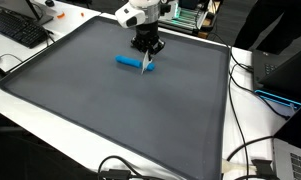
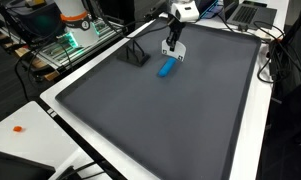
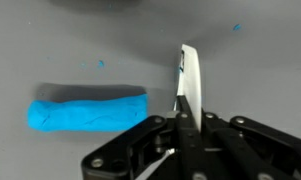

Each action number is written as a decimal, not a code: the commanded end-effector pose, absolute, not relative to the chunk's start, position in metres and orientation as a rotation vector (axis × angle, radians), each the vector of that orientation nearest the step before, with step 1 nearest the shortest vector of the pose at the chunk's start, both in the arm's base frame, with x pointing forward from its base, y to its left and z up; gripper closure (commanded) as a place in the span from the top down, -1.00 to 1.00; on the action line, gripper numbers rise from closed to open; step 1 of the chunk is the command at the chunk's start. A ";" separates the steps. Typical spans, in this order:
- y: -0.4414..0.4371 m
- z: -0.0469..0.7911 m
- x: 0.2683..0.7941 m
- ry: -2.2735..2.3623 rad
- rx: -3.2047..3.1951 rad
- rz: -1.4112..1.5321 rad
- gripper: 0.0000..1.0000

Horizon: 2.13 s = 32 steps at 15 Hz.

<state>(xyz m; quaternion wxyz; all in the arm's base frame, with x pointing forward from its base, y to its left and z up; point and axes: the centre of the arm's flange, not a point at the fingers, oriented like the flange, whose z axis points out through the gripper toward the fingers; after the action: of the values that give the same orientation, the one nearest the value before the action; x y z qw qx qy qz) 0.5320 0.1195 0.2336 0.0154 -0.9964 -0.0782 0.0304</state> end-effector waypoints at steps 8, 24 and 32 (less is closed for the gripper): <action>0.101 0.267 0.543 -0.263 -3.081 0.012 -0.98; 0.062 0.259 0.548 -0.284 -3.113 0.003 -0.98; 0.061 0.238 0.540 -0.317 -3.111 0.004 -0.98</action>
<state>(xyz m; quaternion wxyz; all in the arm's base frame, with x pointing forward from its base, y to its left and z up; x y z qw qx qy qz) 0.5493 0.0663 0.2559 0.0114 -0.9960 -0.0888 0.0005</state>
